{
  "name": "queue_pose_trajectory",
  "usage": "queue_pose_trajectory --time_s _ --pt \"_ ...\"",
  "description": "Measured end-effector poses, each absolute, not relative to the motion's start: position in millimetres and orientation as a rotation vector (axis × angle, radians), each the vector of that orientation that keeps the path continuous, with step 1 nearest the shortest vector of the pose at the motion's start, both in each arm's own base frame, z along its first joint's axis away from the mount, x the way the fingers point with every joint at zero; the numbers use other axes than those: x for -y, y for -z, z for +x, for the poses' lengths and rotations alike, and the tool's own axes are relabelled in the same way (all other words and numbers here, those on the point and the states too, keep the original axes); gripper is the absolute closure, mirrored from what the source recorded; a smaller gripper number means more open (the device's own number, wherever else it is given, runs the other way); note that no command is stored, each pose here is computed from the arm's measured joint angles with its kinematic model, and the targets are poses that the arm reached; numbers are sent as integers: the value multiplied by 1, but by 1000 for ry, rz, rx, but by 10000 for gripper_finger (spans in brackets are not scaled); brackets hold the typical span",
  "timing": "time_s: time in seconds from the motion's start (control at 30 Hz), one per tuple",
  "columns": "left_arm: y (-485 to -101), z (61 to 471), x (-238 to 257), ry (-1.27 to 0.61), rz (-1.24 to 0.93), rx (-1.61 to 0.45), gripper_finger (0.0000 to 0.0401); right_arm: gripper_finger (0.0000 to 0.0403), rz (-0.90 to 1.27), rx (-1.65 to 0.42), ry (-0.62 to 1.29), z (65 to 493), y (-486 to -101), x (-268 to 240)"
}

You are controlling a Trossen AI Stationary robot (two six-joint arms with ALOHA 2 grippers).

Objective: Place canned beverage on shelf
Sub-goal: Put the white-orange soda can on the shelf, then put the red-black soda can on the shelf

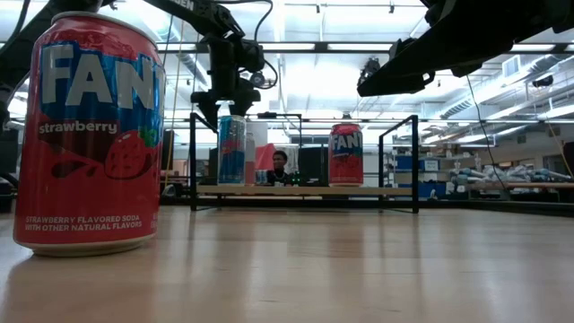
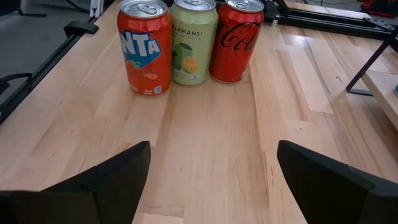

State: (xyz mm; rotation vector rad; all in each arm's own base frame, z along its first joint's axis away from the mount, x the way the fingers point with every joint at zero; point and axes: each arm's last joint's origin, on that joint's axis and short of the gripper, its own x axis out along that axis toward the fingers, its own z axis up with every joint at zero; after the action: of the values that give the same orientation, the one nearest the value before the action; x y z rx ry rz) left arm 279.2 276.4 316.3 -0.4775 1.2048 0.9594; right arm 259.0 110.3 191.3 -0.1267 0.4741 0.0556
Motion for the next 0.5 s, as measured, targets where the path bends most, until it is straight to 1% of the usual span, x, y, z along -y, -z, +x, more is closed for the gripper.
queue_pose_trajectory --time_s 0.37,0.5 --pt "-318 279 -276 -926 -434 -1223 12 41 -127 -474 -56 259 -191 -110" --pt "-329 278 -275 -914 -407 -1208 12 41 -128 -474 -56 259 -191 -110"
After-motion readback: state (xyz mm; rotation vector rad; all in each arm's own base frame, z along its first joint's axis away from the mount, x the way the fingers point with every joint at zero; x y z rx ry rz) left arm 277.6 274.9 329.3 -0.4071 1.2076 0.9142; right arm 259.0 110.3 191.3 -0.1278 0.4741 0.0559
